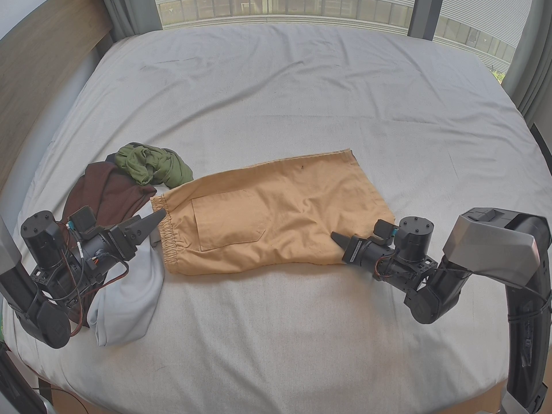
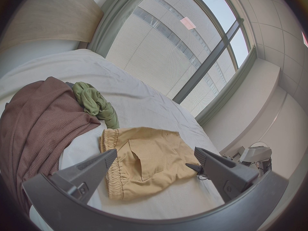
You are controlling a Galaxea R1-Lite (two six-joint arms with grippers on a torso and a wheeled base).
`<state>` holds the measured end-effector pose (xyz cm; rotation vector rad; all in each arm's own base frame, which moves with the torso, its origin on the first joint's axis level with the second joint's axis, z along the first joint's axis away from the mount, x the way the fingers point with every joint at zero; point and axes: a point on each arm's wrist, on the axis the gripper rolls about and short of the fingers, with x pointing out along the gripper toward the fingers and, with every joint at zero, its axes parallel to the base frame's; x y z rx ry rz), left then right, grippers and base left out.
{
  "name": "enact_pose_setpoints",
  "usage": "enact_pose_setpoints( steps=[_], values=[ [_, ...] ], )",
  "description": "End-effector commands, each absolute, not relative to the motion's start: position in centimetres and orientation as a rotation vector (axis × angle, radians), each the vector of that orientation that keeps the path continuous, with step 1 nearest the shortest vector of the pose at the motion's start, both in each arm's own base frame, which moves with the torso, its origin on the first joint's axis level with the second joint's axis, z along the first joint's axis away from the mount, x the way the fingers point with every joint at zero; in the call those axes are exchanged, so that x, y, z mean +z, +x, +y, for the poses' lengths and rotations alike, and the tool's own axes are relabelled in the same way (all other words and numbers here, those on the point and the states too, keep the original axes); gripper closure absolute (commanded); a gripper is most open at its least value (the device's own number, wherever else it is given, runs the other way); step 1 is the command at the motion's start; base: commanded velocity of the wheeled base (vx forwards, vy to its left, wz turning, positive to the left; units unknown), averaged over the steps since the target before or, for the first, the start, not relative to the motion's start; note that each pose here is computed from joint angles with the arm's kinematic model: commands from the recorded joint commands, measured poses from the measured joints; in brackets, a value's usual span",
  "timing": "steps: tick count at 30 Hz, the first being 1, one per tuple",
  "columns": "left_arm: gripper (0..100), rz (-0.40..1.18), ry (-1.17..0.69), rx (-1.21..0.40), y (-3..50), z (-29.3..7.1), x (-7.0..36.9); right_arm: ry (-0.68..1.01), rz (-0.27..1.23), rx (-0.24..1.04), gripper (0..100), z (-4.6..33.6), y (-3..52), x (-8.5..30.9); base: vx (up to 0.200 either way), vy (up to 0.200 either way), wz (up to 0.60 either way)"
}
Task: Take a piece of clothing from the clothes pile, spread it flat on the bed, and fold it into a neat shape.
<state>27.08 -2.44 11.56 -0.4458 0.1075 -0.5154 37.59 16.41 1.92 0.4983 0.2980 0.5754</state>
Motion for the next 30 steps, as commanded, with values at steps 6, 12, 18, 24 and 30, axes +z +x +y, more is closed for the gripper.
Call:
enact_pose_setpoints(
  steps=[6,12,18,24,30],
  values=[
    [0,0.105,-0.446,-0.516,27.1,-2.4,11.6,0.459,0.319,0.571,100,14.5,33.2,4.2,0.000,0.000,0.00],
    [0,0.105,-0.446,-0.517,27.1,-2.4,11.6,0.438,0.381,0.507,100,12.8,30.1,4.2,0.000,0.000,0.00],
    [0,0.107,-0.447,-0.517,27.1,-2.4,11.6,0.416,0.421,0.485,100,11.2,27.3,3.6,0.000,0.000,0.00],
    [0,0.108,-0.448,-0.518,27.1,-2.5,11.6,0.411,0.475,0.451,100,10.0,25.6,2.7,0.000,0.000,0.00],
    [0,0.113,-0.447,-0.522,27.0,-2.6,11.5,0.410,0.516,0.422,100,9.5,25.7,1.5,0.000,0.000,0.00]
  ],
)
